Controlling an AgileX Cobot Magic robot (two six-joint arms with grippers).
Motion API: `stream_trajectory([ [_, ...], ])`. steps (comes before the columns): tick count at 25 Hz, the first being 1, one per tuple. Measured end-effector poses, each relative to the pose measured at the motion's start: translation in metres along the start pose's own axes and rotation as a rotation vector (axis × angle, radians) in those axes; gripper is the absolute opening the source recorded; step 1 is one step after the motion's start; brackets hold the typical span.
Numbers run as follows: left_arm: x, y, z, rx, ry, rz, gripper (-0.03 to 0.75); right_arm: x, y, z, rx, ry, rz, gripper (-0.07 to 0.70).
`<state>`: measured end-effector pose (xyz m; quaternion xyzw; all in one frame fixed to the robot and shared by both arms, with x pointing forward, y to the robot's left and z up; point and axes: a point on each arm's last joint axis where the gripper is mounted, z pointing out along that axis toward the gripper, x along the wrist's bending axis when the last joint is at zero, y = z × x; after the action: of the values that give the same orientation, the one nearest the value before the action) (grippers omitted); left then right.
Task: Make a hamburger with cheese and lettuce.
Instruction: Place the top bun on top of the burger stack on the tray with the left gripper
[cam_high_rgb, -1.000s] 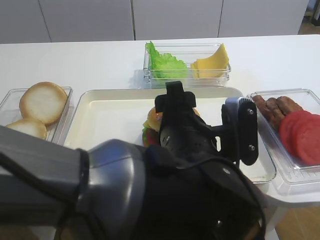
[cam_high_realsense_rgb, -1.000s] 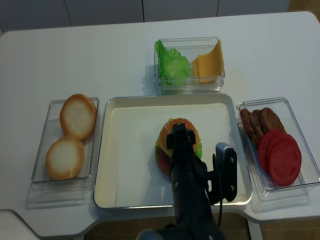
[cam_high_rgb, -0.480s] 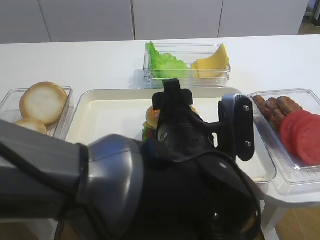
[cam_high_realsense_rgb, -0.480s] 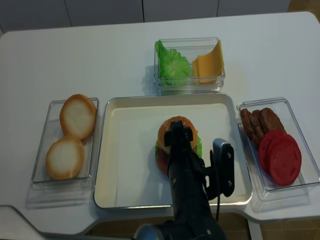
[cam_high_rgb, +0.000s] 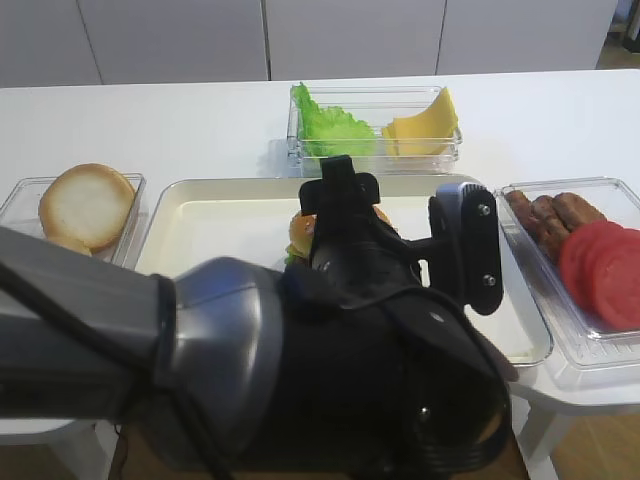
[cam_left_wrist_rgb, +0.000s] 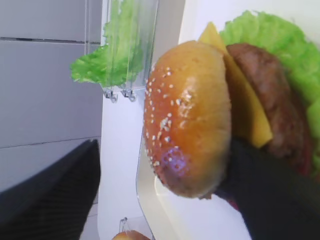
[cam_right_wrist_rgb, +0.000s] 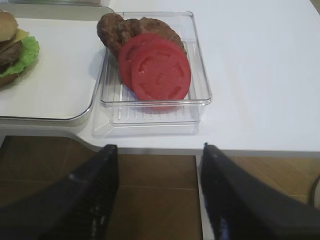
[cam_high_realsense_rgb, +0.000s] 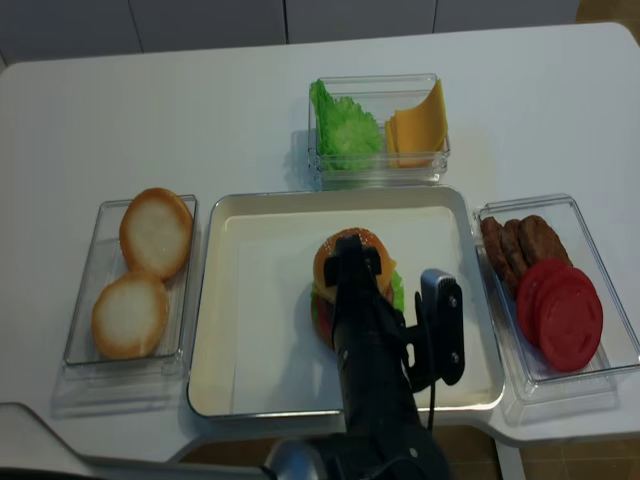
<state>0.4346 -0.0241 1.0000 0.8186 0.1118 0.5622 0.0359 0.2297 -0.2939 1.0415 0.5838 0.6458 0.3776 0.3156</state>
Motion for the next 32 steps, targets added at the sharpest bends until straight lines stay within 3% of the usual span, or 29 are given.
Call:
stream_trajectory([
  [6, -0.002, 0.002, 0.000, -0.018, -0.020, -0.002, 0.640, 0.000, 0.000, 0.000, 0.000, 0.000, 0.000, 0.399],
  [32, 0.004, 0.002, -0.012, -0.037, -0.063, -0.002, 0.645, 0.000, 0.000, 0.000, 0.000, 0.000, -0.004, 0.399],
])
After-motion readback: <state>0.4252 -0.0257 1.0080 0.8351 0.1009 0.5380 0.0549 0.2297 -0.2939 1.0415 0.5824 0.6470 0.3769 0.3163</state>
